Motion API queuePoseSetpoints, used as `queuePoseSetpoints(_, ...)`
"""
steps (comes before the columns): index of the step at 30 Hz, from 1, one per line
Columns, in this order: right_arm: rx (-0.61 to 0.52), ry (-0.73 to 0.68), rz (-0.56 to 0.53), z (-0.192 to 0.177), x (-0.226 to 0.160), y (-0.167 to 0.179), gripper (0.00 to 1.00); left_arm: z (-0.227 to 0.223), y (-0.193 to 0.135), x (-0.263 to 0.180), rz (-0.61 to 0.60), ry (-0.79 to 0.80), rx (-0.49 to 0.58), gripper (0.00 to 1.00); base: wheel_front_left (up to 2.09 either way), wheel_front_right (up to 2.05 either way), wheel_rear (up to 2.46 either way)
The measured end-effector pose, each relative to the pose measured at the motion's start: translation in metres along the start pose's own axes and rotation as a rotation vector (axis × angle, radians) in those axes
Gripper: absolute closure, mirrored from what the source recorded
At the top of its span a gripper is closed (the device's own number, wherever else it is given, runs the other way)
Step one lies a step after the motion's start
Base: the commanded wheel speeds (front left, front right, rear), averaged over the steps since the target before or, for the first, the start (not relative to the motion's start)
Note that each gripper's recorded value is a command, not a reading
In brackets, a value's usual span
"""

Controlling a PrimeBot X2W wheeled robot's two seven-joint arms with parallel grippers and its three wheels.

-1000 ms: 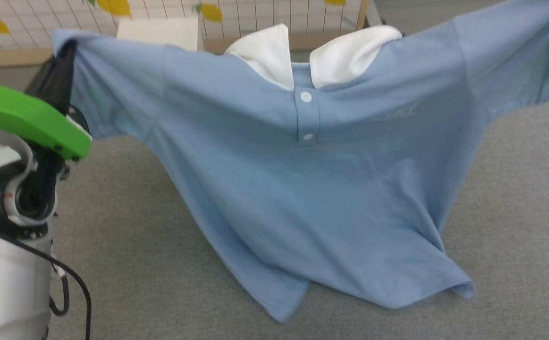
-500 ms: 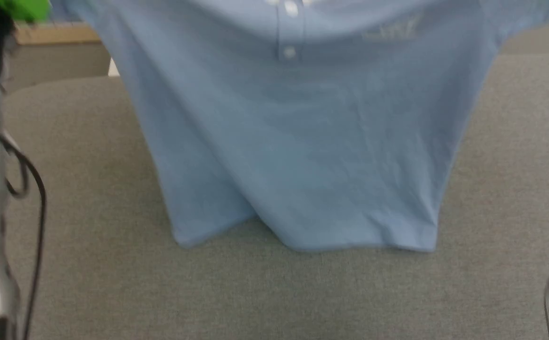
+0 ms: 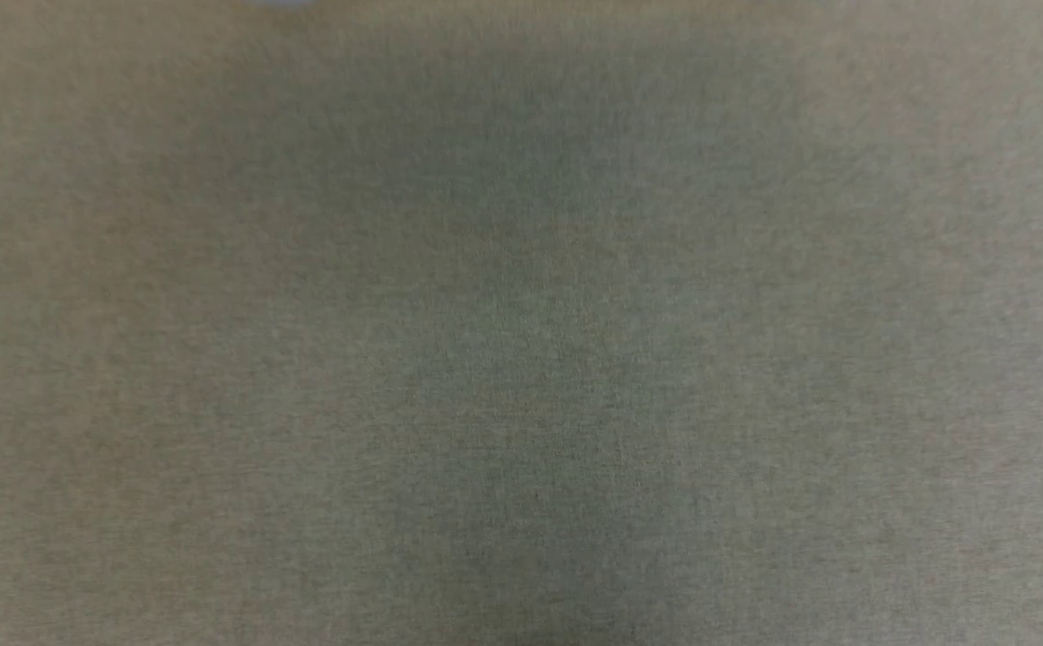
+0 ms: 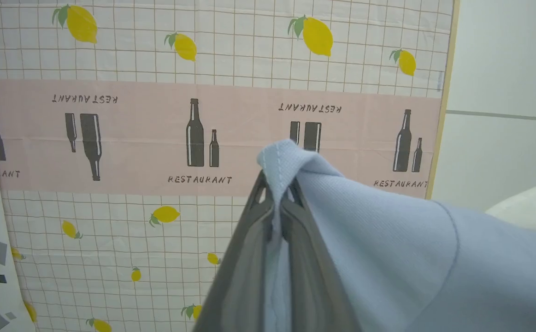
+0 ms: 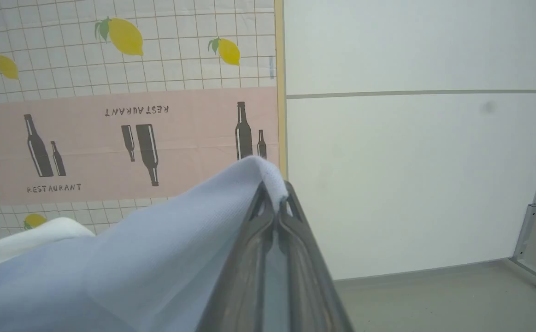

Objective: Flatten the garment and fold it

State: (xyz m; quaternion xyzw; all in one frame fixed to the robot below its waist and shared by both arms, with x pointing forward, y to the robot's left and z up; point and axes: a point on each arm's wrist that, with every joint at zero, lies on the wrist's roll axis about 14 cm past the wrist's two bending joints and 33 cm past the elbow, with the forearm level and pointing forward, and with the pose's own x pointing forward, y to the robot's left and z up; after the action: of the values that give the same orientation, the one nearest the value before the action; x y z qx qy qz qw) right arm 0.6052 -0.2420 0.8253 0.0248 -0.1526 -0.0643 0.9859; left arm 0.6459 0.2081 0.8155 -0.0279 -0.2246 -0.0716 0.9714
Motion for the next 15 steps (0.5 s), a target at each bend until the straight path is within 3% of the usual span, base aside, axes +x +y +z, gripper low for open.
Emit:
queuePoseSetpoints(7,0.004,0.074,0.006,-0.070,0.034,0.005,1.00,-0.086,0.017,0.015,0.016,0.099,0.003,1.00,0.00,0.00,0.00)
queuePoseSetpoints(15,0.012,0.178,0.056,-0.149,0.043,0.020,1.00,-0.181,0.030,-0.001,0.038,0.248,-0.022,1.00,0.00,0.00,0.00)
